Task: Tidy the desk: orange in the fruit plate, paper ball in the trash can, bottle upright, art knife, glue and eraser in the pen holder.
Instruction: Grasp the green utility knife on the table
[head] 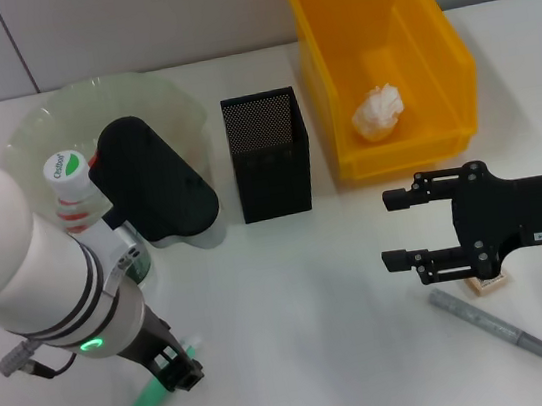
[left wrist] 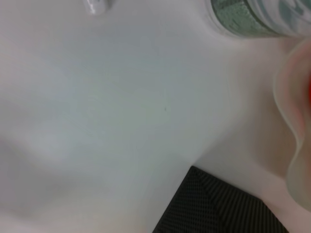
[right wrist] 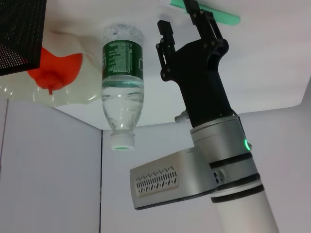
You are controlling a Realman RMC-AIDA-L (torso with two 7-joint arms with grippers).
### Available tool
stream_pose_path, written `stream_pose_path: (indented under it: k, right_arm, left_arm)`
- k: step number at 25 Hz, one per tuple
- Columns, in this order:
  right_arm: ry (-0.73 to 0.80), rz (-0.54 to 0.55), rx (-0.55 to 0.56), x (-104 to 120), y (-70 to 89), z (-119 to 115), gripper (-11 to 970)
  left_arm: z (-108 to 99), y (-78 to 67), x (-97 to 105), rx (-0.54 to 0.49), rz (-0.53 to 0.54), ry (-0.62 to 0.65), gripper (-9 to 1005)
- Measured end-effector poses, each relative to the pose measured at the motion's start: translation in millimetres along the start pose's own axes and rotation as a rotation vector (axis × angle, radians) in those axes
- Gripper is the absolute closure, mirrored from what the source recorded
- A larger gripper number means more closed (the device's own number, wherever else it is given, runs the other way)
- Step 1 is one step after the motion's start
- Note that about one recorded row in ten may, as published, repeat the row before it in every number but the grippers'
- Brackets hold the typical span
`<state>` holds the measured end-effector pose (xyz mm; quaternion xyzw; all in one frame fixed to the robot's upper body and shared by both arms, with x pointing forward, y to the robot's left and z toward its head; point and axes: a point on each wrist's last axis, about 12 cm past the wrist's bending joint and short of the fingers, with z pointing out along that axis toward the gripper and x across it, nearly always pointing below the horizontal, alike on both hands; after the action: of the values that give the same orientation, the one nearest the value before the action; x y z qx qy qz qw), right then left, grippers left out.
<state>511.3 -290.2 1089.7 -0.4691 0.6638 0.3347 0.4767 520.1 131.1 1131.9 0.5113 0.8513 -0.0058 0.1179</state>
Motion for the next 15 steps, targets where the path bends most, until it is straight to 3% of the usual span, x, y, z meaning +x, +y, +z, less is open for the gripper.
stream_pose_path:
  k: [15]
  right_arm:
    - [0.001, 0.001, 0.003, 0.5, -0.2, -0.4, 269]
  left_arm:
    - [5.5, 0.0, -4.4, 0.003, 0.007, 0.023, 476]
